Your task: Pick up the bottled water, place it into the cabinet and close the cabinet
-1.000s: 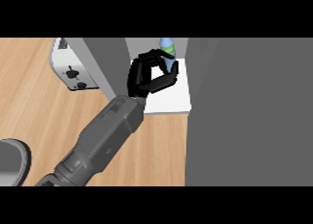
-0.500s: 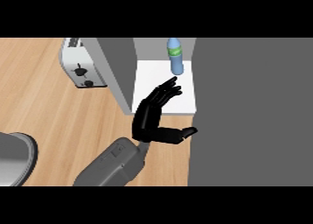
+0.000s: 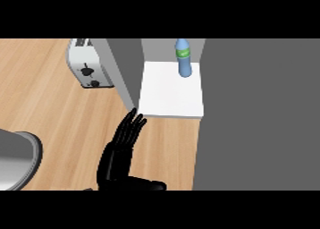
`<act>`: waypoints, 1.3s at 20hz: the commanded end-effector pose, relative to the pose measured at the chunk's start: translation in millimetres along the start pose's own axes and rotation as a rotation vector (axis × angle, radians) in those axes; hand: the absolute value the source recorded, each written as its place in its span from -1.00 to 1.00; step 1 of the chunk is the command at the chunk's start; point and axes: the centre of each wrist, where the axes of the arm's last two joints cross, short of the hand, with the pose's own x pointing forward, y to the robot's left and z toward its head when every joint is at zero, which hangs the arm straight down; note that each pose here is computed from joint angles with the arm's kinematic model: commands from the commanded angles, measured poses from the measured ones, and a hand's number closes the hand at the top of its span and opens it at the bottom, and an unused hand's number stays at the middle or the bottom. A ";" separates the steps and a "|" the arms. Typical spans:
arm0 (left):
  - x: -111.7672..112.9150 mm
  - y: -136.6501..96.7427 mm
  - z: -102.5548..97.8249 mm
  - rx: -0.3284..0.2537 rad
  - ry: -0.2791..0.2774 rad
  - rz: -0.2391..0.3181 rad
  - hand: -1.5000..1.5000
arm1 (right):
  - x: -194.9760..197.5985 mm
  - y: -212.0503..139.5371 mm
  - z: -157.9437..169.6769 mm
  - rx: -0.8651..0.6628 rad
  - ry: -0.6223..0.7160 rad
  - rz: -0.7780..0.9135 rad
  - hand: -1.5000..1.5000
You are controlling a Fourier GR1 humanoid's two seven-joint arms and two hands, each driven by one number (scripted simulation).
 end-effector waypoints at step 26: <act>121.1 143.1 128.7 -0.094 -0.064 -0.045 -1.00 | 20.2 23.8 -71.9 0.655 -0.003 0.113 1.00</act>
